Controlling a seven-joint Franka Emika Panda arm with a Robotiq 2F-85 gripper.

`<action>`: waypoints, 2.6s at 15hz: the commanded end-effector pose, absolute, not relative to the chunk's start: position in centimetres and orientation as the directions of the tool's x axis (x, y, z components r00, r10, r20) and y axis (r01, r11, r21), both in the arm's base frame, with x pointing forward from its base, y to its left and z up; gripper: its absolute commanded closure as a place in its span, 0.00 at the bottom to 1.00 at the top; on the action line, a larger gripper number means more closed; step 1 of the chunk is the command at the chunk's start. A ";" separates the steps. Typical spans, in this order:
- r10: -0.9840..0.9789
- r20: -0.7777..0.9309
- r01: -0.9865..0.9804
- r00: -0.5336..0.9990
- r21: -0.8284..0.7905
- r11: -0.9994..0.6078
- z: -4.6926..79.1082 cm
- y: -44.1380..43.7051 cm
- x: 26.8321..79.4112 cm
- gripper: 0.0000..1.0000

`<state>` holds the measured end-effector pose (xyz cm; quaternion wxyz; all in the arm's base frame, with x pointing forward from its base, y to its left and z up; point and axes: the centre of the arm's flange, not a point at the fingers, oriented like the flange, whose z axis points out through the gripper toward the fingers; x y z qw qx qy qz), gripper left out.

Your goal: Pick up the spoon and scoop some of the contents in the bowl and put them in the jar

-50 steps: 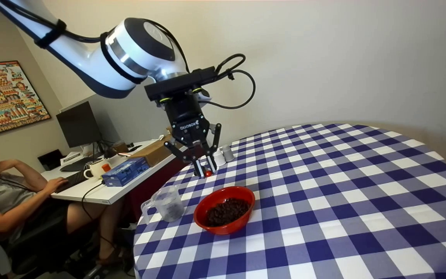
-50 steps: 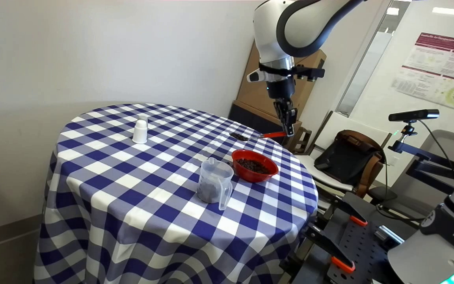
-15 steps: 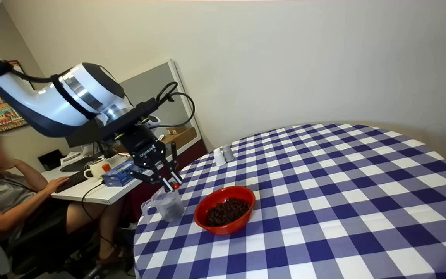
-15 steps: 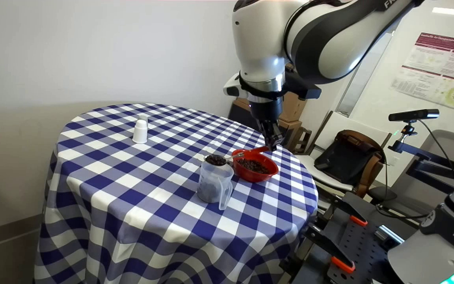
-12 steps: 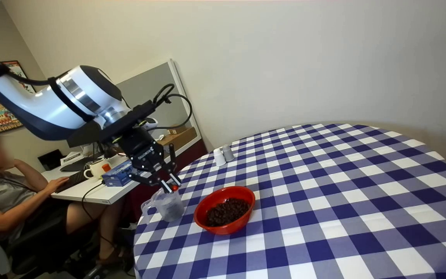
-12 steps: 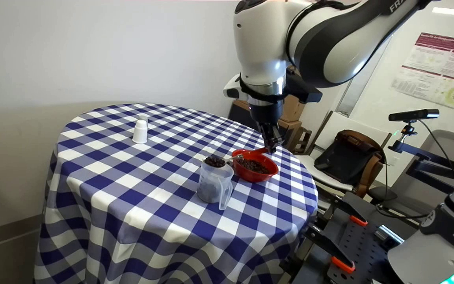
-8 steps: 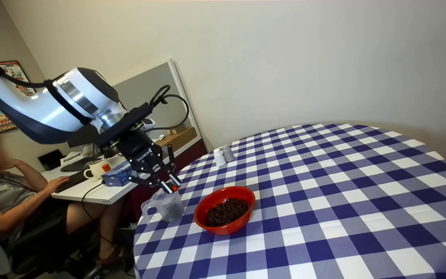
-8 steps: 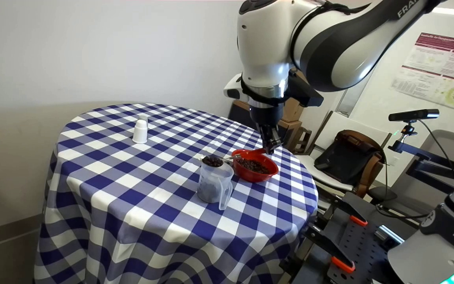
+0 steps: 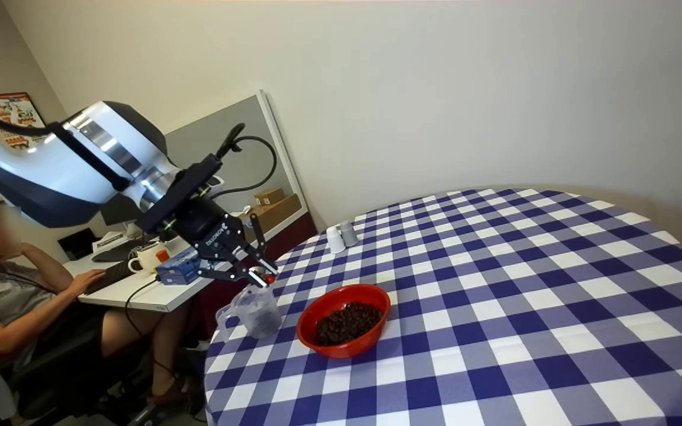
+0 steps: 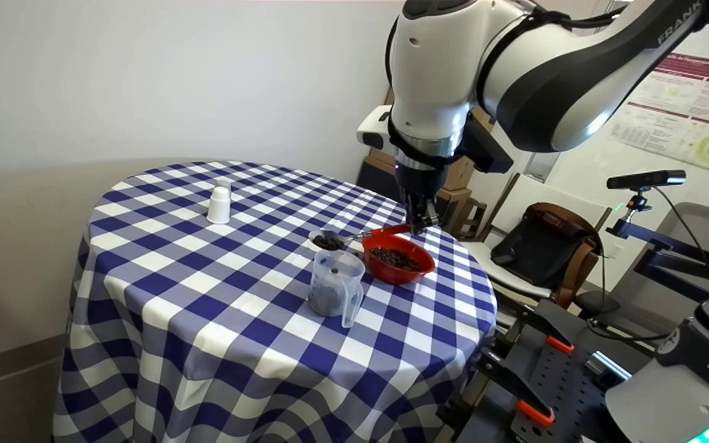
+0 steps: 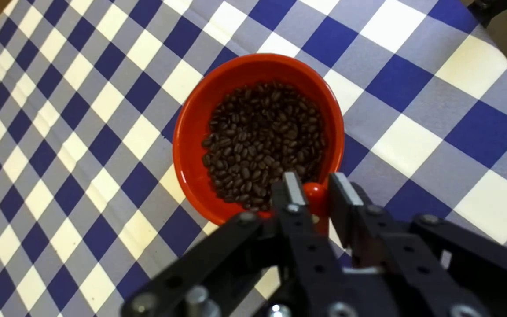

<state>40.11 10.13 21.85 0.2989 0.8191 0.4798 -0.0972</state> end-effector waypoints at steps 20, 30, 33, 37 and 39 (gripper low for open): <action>0.796 -0.297 0.706 0.527 0.674 -0.216 23.4 7.6 37.0 0.95; 0.820 -0.194 0.659 0.538 0.704 -0.266 24.0 6.9 36.8 0.95; 0.820 -0.180 0.657 0.543 0.700 -0.281 24.3 6.6 36.9 0.95; 0.764 -0.220 0.675 0.606 0.651 -0.348 24.2 5.2 38.9 0.95; 0.725 -0.229 0.667 0.650 0.630 -0.399 24.3 3.8 40.3 0.95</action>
